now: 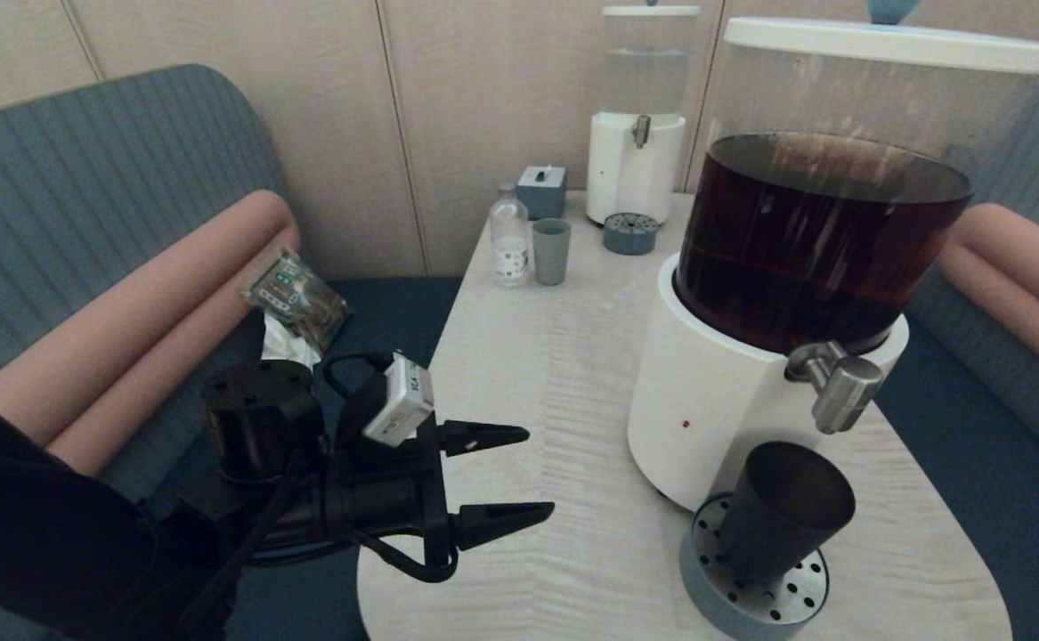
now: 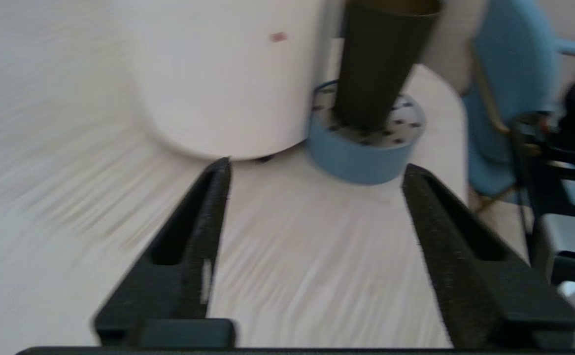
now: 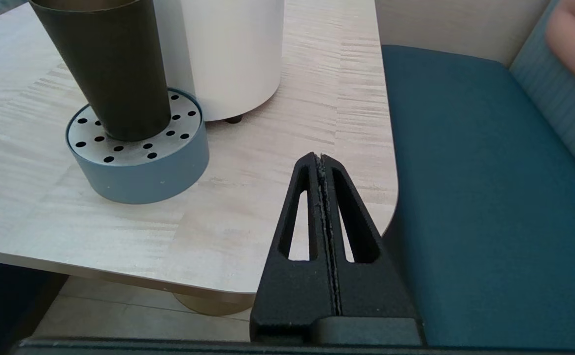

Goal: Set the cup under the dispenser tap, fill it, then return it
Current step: Place the cup next to the water dispenser

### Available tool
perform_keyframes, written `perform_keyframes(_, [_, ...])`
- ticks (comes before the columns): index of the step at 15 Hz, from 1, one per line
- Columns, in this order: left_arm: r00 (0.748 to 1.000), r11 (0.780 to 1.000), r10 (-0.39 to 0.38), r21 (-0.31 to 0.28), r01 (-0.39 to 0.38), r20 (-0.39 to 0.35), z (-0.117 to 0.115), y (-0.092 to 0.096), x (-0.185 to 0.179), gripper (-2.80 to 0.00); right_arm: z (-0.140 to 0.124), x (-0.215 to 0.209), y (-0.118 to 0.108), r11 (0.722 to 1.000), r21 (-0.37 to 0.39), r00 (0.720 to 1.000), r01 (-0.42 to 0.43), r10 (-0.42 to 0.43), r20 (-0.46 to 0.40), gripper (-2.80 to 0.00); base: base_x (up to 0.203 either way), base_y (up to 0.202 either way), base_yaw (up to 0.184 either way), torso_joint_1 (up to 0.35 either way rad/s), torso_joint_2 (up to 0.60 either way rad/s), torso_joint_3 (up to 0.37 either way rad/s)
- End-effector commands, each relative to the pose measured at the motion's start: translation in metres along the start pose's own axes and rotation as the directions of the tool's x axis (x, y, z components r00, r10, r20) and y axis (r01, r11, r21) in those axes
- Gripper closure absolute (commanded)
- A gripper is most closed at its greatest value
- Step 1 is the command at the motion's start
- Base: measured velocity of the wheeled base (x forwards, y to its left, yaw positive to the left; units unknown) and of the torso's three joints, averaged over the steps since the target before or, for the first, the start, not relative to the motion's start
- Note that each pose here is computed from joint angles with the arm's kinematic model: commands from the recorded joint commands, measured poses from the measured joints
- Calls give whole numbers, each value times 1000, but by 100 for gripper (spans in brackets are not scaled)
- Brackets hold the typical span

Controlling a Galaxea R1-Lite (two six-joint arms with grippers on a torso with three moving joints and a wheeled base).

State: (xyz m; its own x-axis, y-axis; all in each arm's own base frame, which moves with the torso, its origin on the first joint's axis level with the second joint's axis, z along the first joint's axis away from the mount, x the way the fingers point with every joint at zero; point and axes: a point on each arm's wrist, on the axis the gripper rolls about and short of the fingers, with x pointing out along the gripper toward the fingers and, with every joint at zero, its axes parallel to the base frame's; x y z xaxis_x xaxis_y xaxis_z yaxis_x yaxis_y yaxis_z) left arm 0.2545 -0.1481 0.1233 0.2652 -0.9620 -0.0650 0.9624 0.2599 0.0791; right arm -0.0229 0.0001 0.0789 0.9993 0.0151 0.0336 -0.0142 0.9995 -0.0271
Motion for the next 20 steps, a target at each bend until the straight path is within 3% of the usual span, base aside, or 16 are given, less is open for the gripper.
perform_keyframes(1, [998, 998, -67, -7, 67, 1, -6, -3, 17, -280, -3, 0, 0, 1000, 0, 1000, 0, 0, -7, 0, 0, 0, 0, 0, 0, 0])
perform_keyframes(3, [988, 988, -152, -33, 151, -11, -15, -12, 35, -280, -3, 1, 0, 1000, 1, 1000, 0, 0, -8, 0, 0, 0, 0, 0, 0, 0])
perform_keyframes(6, [980, 980, -200, 2, 200, 11, -15, -14, 63, -280, -3, 1, 0, 1000, 0, 1000, 0, 0, -8, 0, 0, 0, 0, 0, 0, 0])
perform_keyframes(10, [989, 989, -146, 22, 146, 19, -13, -13, 82, -280, -3, 1, 0, 1000, 1, 1000, 0, 0, -8, 0, 0, 0, 0, 0, 0, 0])
perform_keyframes(20, [973, 974, -226, 34, 225, 43, -17, -19, 117, -280, -3, 1, 0, 1000, 0, 1000, -2, 2, -7, 0, 0, 0, 0, 0, 0, 0])
